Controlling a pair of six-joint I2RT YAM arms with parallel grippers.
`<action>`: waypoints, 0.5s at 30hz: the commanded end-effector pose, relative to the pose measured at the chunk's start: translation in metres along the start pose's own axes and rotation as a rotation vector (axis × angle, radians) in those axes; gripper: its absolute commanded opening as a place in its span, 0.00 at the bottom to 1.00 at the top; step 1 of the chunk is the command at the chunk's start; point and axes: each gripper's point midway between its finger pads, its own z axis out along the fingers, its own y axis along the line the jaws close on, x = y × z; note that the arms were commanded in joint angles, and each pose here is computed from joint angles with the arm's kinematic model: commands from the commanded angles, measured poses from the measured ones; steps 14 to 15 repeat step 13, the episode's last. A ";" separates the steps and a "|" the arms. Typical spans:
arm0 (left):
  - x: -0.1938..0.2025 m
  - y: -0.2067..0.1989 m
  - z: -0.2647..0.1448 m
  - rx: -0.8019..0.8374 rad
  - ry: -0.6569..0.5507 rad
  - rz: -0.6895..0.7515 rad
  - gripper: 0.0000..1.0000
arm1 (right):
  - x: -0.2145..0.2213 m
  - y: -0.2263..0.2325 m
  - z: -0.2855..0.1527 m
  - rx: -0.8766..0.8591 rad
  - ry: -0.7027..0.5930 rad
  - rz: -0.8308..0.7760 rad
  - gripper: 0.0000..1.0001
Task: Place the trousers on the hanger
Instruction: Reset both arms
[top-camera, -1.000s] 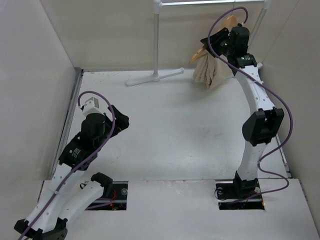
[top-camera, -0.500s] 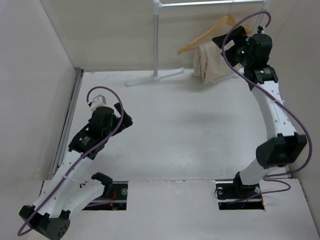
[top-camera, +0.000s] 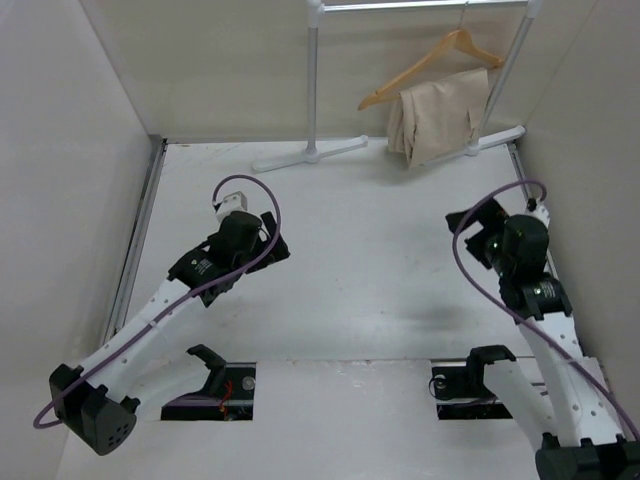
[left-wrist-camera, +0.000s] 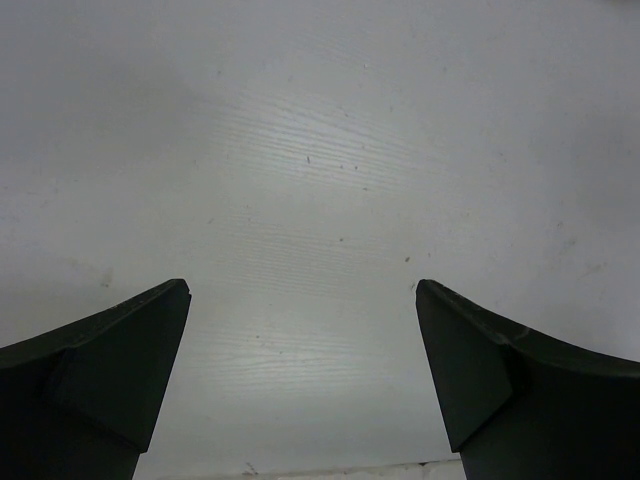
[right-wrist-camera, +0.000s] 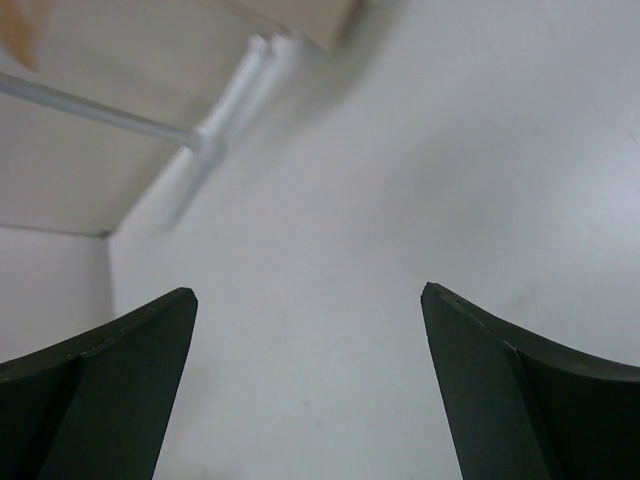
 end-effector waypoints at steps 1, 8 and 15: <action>0.006 -0.014 0.009 0.040 -0.009 -0.005 1.00 | 0.042 -0.060 -0.013 0.180 0.052 0.025 1.00; 0.029 -0.043 0.025 0.093 0.037 0.056 1.00 | 0.073 -0.093 -0.026 0.262 0.107 0.068 1.00; 0.045 -0.059 0.036 0.087 0.087 0.100 1.00 | 0.086 -0.098 -0.032 0.258 0.141 0.057 1.00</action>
